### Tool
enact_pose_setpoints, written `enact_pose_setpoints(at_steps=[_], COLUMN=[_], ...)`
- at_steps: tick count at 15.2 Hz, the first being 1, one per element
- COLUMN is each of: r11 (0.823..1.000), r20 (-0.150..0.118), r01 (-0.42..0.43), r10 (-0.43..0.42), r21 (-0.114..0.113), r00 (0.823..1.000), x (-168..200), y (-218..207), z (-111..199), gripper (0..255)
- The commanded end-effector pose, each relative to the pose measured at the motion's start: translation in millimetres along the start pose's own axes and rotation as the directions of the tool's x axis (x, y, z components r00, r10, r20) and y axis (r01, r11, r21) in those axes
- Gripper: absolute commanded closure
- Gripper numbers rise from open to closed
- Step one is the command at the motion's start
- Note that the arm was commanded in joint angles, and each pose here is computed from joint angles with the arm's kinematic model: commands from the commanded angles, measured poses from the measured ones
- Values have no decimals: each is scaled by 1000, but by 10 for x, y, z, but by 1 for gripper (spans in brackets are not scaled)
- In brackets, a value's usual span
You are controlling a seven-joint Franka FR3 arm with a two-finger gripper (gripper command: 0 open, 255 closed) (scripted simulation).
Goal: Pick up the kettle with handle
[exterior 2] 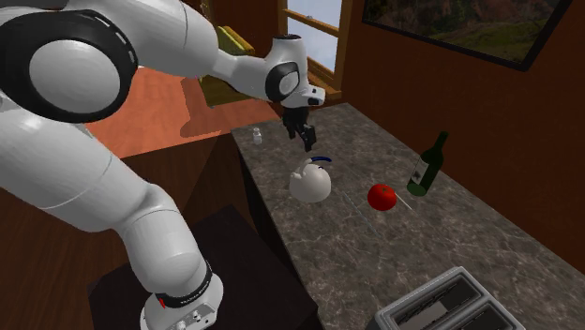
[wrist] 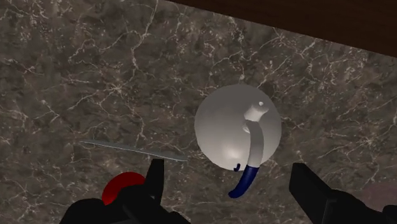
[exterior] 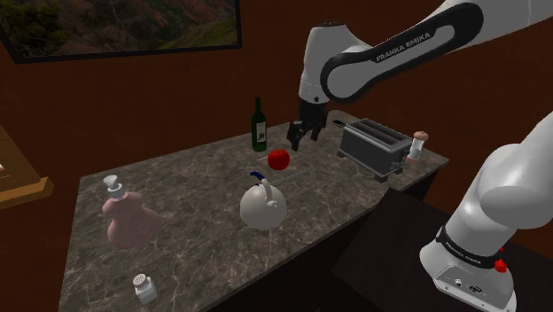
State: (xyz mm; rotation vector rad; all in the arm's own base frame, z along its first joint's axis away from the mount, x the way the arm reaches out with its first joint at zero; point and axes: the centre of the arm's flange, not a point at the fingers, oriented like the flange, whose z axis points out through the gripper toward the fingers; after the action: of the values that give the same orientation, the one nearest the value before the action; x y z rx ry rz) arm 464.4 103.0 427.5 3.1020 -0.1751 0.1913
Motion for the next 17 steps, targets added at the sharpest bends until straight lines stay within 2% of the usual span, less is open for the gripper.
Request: enact_pose_setpoints(at_steps=[1,14,17], r11=[1000,990,990], r20=[3,29,29], r01=[-20,-137,-137], r10=[20,136,136], r21=[7,44,44], r00=[1000,990,990], x=[116,910,890], y=[-122,-779,-782], z=[221,1571,1728], gripper=[0,0,0])
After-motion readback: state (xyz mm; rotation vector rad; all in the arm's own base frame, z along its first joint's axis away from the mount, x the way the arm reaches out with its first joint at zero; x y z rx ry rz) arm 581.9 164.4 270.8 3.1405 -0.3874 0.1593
